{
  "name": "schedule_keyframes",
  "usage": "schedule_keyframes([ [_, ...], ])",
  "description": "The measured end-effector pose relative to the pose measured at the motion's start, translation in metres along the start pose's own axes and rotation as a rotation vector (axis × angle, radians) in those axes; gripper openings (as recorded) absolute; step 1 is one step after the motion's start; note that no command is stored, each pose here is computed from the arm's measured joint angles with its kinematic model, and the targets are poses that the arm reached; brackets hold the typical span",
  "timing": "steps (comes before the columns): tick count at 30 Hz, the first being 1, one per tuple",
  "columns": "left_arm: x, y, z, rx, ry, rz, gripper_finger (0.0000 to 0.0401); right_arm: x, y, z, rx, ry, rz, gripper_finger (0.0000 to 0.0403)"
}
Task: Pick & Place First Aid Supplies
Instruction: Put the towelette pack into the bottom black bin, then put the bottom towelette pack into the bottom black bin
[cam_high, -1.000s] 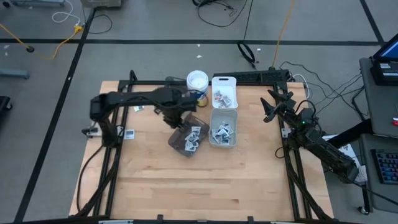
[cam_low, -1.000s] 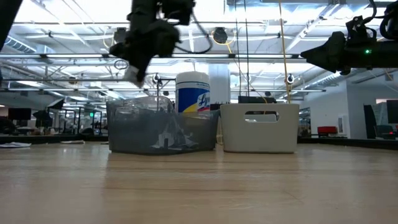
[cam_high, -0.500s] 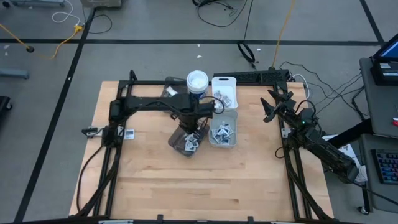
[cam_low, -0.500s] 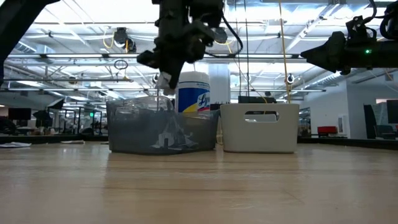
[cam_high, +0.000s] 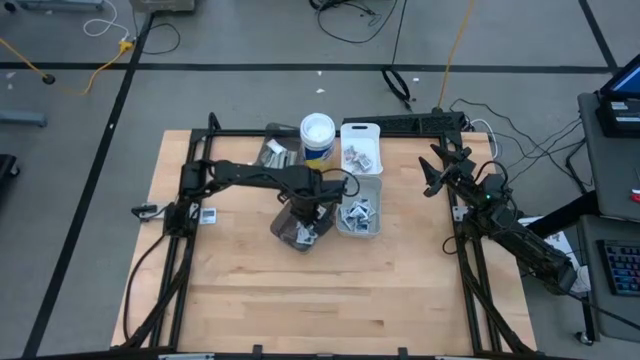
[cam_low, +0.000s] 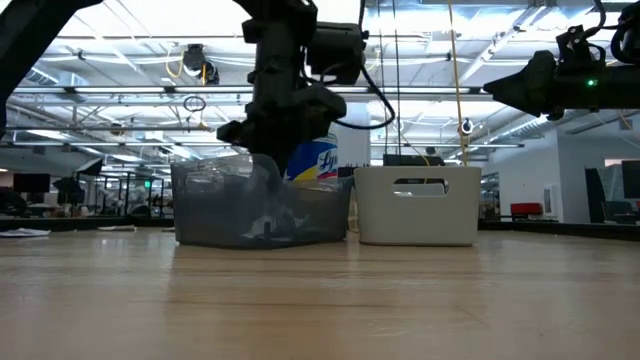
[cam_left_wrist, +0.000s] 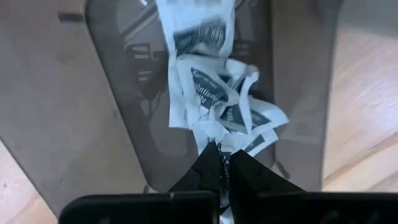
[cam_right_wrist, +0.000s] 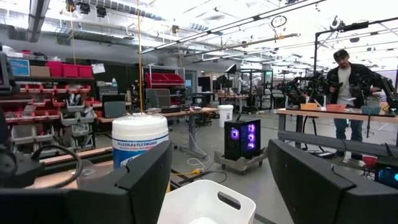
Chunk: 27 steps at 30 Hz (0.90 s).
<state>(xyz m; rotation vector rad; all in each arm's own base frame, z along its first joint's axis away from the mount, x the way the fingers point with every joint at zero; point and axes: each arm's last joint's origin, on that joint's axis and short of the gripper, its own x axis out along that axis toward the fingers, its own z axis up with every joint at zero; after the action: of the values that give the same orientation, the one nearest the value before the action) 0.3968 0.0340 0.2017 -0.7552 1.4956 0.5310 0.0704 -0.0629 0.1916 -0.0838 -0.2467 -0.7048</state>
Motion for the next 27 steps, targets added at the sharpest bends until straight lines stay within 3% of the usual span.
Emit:
schedule_keyframes([
  [7,0.011,0.002,0.0,0.009,-0.009,-0.008,0.0025,0.0,0.0,0.0,0.0,0.0,0.0,0.0263],
  [12,0.005,0.0,0.001,0.035,-0.026,-0.027,0.0087,0.0,0.0,0.0,0.0,0.0,0.0,0.0263],
  [21,-0.003,-0.001,0.004,0.129,-0.034,-0.06,0.0234,0.0,0.0,0.0,0.0,0.001,0.0,0.0263],
  [27,-0.005,0.0,0.004,0.178,-0.021,-0.075,0.0287,0.0,0.0,0.0,0.0,0.001,0.0,0.0263],
])
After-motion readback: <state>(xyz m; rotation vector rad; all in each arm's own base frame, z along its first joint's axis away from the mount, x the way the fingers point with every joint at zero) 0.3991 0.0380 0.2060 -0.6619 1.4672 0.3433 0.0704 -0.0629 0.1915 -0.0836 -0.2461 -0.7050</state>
